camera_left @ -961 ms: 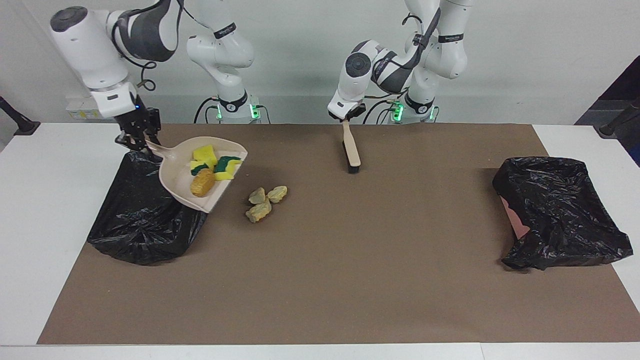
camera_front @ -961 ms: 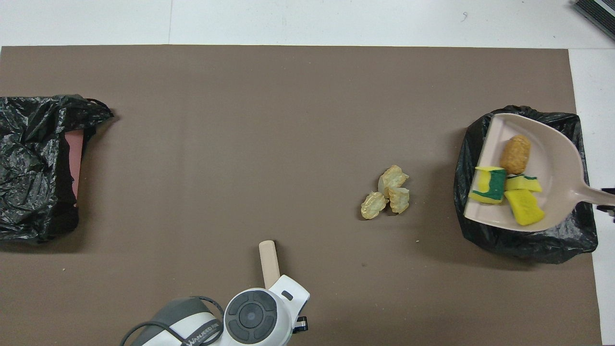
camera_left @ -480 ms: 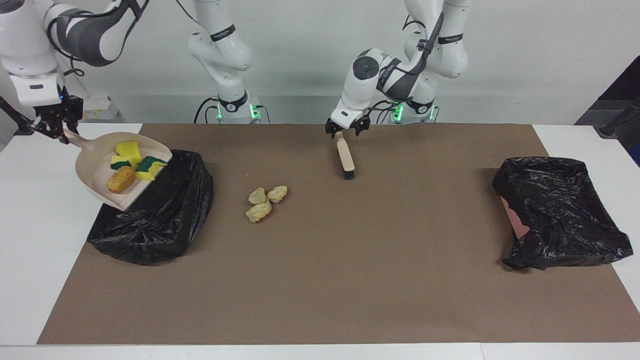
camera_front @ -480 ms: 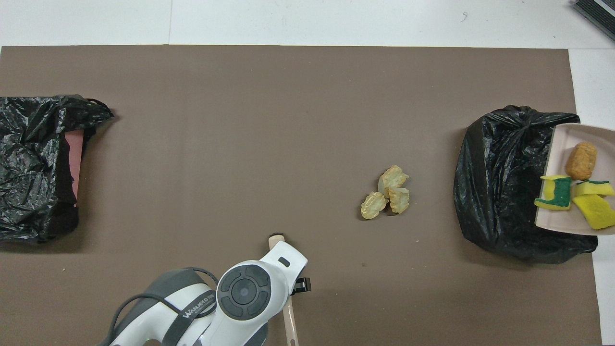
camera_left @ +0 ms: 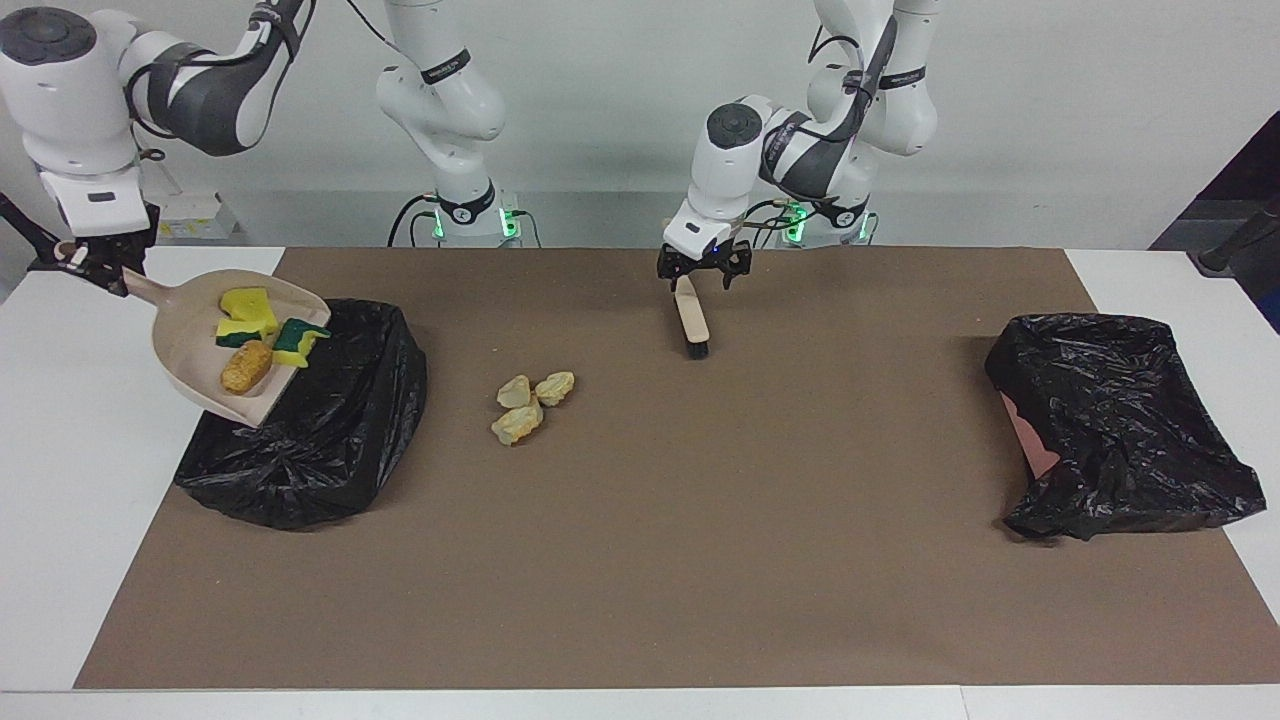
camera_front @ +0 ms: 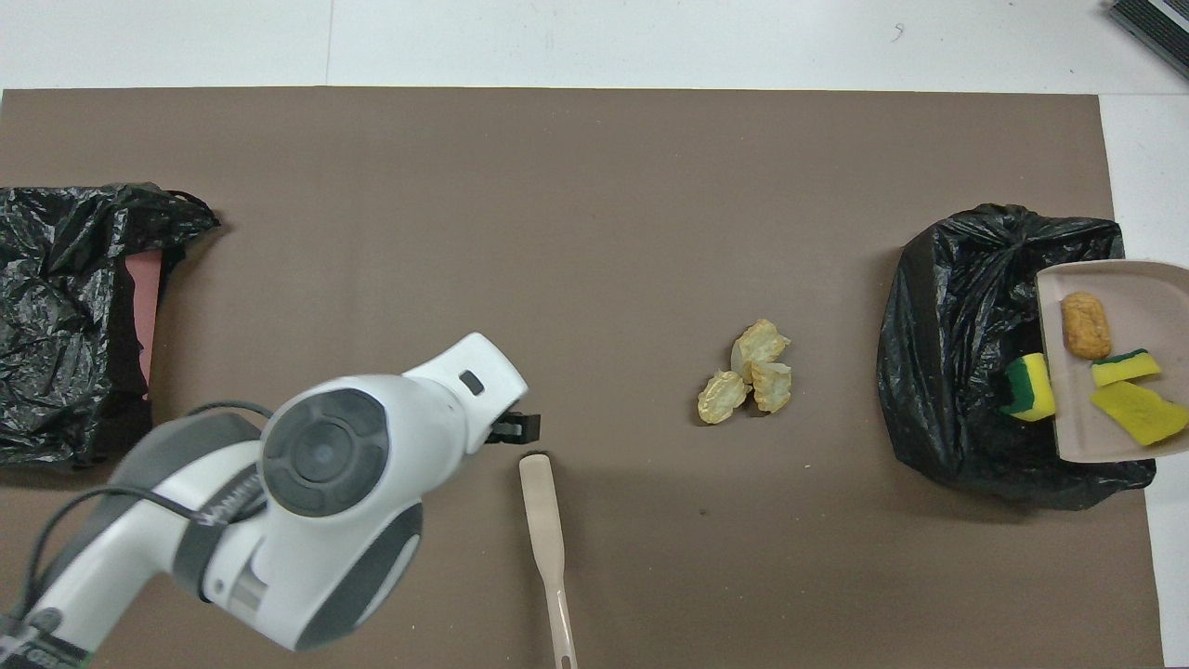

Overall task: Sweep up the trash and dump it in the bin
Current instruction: 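Tip the dustpan into the bin while the left gripper drops the brush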

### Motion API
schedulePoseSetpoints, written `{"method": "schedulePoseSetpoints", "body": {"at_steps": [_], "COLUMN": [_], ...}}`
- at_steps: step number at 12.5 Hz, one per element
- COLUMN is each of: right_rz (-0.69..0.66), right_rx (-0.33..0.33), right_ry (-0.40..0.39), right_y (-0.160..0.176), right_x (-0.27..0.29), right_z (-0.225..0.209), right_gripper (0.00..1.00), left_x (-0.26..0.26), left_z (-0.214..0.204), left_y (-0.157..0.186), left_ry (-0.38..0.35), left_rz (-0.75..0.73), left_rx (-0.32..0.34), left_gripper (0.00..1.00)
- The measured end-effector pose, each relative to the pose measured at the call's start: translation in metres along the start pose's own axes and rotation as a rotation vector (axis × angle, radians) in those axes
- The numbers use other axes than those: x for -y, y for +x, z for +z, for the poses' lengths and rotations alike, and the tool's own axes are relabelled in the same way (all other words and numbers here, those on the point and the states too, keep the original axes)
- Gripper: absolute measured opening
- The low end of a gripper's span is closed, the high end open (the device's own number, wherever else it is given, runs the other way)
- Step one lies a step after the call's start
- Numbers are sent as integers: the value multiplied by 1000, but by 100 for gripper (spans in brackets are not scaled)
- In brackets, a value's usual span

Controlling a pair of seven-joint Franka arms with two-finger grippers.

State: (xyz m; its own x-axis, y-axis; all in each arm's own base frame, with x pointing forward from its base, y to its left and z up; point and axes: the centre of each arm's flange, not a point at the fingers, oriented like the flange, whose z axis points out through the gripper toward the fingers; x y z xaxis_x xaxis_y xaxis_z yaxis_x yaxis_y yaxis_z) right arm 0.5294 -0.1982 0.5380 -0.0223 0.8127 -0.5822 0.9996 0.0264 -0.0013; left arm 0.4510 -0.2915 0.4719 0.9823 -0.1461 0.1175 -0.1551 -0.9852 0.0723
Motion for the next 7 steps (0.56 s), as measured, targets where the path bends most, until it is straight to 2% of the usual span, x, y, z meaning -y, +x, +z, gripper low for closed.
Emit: {"method": "schedulePoseSetpoints", "body": {"at_steps": [4,7], "right_rz": [-141,-216], "right_rx": [121,213], "right_ry": [3,4], "right_y": [15,26], "right_x": [-6,-9], "right_z": [-5,-12], "right_gripper": [31,31], "left_x": [78,135], "left_z": [-59,-86], "left_y": [74,101], "left_ry": [60,82], "left_rz": [111,114], "left_rx": [-64,-79], "left_gripper": [100,100]}}
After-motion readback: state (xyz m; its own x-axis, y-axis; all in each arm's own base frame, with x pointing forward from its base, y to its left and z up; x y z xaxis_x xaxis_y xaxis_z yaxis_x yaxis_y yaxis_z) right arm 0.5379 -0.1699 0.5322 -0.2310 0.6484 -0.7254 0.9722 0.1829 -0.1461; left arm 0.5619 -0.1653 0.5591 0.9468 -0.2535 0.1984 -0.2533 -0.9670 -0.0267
